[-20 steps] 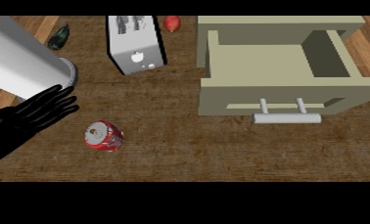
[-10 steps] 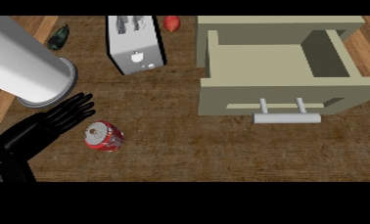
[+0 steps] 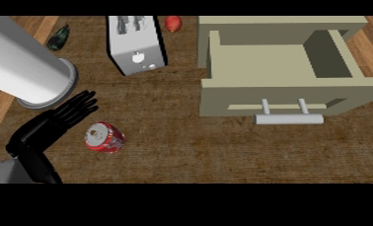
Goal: Pick up the can, place it into the drawer and close the drawer
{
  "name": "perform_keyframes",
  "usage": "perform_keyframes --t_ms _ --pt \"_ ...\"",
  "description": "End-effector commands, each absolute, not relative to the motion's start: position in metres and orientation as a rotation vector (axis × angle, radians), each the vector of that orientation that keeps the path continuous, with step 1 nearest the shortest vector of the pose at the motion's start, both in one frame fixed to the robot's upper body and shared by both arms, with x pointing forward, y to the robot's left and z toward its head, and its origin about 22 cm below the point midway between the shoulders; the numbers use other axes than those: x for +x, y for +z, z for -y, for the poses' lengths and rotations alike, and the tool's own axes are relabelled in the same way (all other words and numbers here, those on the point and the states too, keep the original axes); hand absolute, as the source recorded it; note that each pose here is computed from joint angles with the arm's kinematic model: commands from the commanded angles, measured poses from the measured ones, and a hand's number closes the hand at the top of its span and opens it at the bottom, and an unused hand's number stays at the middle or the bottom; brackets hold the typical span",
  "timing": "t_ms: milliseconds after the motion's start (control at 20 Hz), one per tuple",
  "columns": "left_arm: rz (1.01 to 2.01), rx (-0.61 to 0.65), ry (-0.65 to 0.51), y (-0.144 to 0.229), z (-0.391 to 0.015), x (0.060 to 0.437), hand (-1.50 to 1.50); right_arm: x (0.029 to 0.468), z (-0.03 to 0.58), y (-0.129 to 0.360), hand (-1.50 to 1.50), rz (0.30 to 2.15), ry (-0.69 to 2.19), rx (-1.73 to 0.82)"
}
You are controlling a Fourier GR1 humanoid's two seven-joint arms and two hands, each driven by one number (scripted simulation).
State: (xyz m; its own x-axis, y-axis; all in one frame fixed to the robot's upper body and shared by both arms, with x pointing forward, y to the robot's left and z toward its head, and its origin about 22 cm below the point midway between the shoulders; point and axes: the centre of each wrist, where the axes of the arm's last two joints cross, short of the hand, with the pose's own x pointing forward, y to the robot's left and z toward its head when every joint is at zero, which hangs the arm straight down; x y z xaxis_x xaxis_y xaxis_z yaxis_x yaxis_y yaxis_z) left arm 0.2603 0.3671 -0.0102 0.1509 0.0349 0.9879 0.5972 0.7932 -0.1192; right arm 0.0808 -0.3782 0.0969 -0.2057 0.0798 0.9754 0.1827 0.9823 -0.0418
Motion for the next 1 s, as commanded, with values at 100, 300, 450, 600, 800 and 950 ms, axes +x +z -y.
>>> perform_keyframes --t_ms 100,300,450,600,800,950 --pt "1.347 -0.526 -0.445 -0.044 -0.366 0.274 -1.50 0.071 0.377 0.083 -1.50 1.774 -0.108 -0.189" --pt "1.336 -0.533 -0.442 -0.061 -0.375 0.273 -1.50 0.077 0.385 0.102 -1.50 1.789 -0.082 -0.197" --pt "1.337 -0.532 -0.429 -0.070 -0.379 0.257 -1.50 0.072 0.382 0.121 -1.50 1.773 -0.100 -0.196" --pt "1.307 -0.524 -0.448 -0.081 -0.379 0.266 -1.50 0.087 0.389 0.100 -1.50 1.790 -0.079 -0.183" --pt "1.303 -0.539 -0.398 -0.088 -0.369 0.269 -1.50 0.070 0.392 0.112 -1.50 1.772 -0.101 -0.191" --pt "1.281 -0.554 -0.395 -0.096 -0.360 0.272 -1.50 0.080 0.388 0.099 -1.50 1.773 -0.099 -0.185"
